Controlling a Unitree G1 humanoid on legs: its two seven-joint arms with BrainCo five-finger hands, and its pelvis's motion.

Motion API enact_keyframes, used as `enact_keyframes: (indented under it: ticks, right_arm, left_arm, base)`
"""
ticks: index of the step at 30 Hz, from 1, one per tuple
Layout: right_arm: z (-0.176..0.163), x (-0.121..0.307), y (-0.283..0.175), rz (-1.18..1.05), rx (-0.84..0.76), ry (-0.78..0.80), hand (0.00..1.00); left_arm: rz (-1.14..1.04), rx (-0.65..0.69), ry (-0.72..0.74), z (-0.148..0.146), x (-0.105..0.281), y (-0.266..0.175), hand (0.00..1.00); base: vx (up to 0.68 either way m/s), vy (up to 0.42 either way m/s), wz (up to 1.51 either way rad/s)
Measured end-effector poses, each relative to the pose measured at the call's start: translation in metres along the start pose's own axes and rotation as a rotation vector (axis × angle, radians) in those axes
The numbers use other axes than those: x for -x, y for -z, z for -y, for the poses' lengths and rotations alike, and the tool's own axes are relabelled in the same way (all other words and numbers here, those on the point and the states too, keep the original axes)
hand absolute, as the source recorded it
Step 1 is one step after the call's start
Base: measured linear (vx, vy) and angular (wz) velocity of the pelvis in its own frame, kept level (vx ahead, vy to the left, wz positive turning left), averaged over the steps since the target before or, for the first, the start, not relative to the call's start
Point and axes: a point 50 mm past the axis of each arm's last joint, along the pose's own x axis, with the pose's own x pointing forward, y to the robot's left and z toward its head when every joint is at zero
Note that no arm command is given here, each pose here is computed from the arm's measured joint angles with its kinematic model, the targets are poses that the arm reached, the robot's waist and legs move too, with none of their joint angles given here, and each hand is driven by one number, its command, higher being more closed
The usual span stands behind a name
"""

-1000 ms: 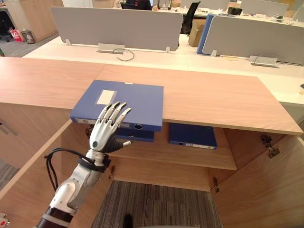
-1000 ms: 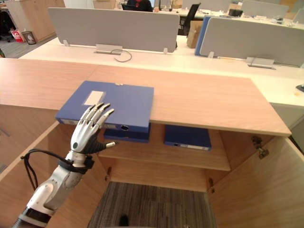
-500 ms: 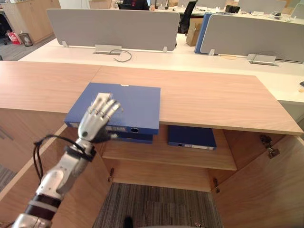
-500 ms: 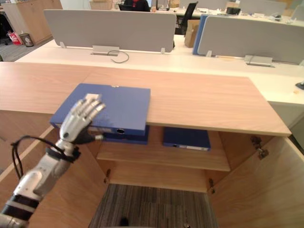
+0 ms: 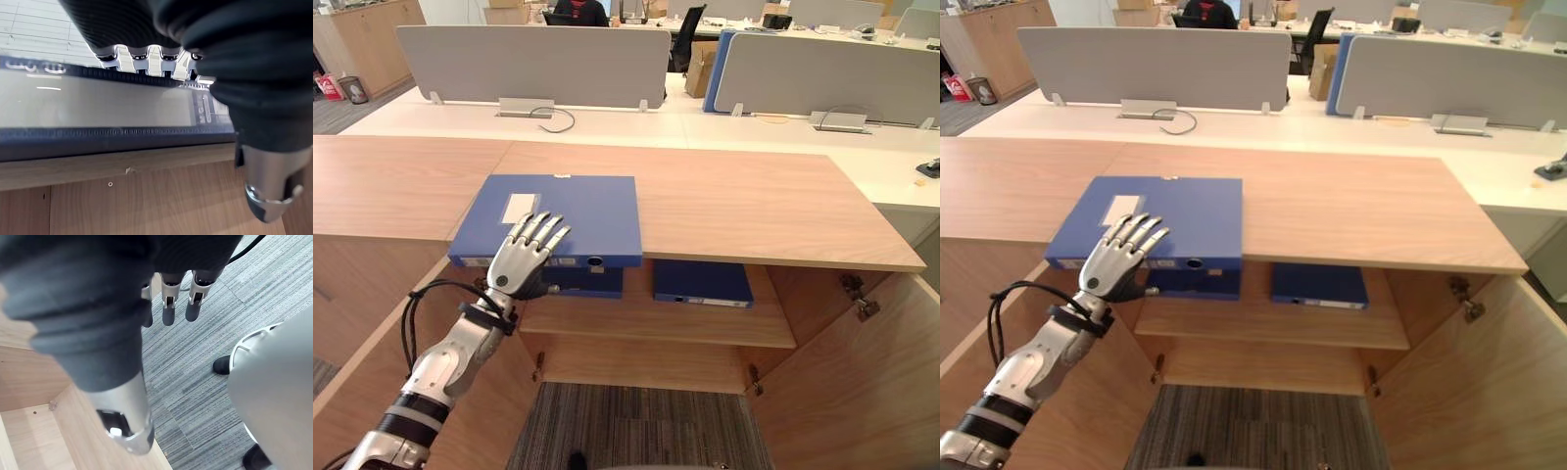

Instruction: Walk over to the cabinet, pick up the folder, carry it to the office cabinet, place the folder inside the office cabinet, then close the office cabinet door

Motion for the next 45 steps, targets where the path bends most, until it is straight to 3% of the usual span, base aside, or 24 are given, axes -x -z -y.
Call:
enact_keyframes:
  ticks: [9,10,35,40,45]
  right_arm:
    - [-0.005,0.0,-0.005,0.003,0.001,-0.015,0.0]
    - [-0.005,0.0,-0.004,0.002,0.001,-0.016,0.0]
    - [-0.002,-0.001,-0.005,-0.001,-0.03,-0.006,0.0]
    - [-0.002,-0.001,-0.005,-0.002,-0.026,-0.006,0.0]
    - [0.001,-0.001,-0.002,-0.012,-0.023,0.001,0.0]
  left_arm:
    - [-0.035,-0.014,0.039,0.005,-0.004,0.01,0.0]
    - [-0.038,-0.015,0.042,0.006,-0.005,0.01,1.0]
    - [-0.169,-0.023,-0.021,0.006,-0.013,0.024,1.0]
    - [-0.23,0.152,-0.154,-0.005,-0.007,-0.006,1.0]
    - [-0.206,0.551,-0.404,-0.043,0.005,-0.063,1.0]
  base:
    - [0.0,-0.001,0.0]
    - [0.0,0.0,0.0]
    - [0.0,0.0,0.0]
    - [0.0,0.0,0.0]
    - [0.01,0.002,-0.03]
